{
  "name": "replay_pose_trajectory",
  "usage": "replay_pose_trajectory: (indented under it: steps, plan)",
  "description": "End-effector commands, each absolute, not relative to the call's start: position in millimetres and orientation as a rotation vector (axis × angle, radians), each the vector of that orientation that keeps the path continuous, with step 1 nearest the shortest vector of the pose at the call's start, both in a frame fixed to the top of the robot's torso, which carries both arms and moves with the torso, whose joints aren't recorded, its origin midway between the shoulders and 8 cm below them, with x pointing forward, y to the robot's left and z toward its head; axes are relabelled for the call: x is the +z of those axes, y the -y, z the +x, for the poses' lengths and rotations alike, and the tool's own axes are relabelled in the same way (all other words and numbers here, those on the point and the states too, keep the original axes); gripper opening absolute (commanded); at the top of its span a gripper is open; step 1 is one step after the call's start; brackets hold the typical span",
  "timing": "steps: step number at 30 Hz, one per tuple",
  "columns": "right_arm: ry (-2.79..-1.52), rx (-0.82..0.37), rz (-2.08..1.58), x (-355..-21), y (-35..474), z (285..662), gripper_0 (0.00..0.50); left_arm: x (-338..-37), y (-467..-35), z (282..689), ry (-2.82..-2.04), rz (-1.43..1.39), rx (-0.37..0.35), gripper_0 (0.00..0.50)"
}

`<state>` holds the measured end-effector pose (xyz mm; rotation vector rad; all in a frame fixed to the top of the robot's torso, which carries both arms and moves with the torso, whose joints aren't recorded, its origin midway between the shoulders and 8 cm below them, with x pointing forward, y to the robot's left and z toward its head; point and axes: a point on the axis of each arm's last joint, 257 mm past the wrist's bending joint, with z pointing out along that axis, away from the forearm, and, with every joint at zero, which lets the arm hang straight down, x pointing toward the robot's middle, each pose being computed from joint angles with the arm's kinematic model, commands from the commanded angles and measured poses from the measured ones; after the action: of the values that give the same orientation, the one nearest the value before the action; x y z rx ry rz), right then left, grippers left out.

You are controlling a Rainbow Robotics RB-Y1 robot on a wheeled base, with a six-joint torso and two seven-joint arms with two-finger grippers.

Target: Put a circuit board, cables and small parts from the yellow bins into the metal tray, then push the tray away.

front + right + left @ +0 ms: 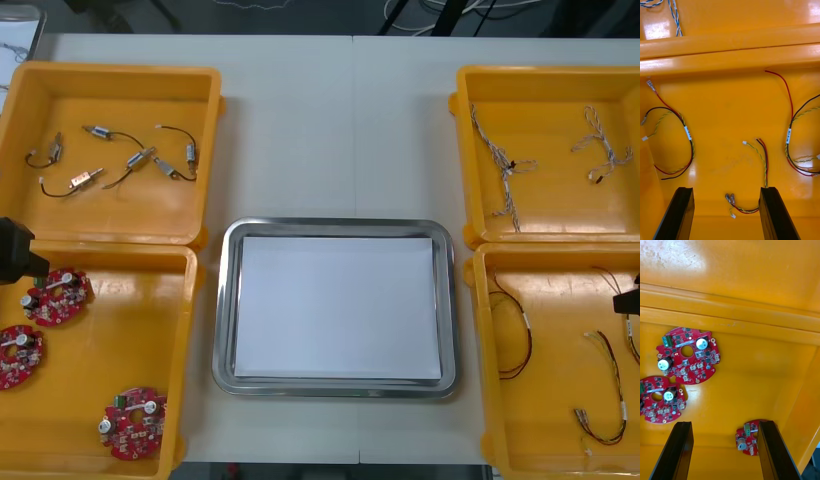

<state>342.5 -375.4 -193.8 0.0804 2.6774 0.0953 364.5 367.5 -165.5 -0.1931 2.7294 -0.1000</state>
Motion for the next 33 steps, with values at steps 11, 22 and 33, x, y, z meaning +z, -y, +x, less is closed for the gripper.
replay_pose_trajectory:
  steps: [11,22,33]
  plan:
    - [-2.623,-0.155,-0.138,-198.5,433.0,328.7,0.5,-198.5,-355.3,344.8,-2.75,-0.239,-0.095,0.5]
    - [-2.675,-0.143,-0.092,-248.1,436.2,306.2,0.5,-224.0,-330.3,330.9,-2.727,-0.362,-0.192,0.5]
    - [-2.707,0.006,-0.05,-283.2,428.2,305.0,0.5,-261.4,-316.1,306.4,-2.785,-0.33,-0.211,0.5]
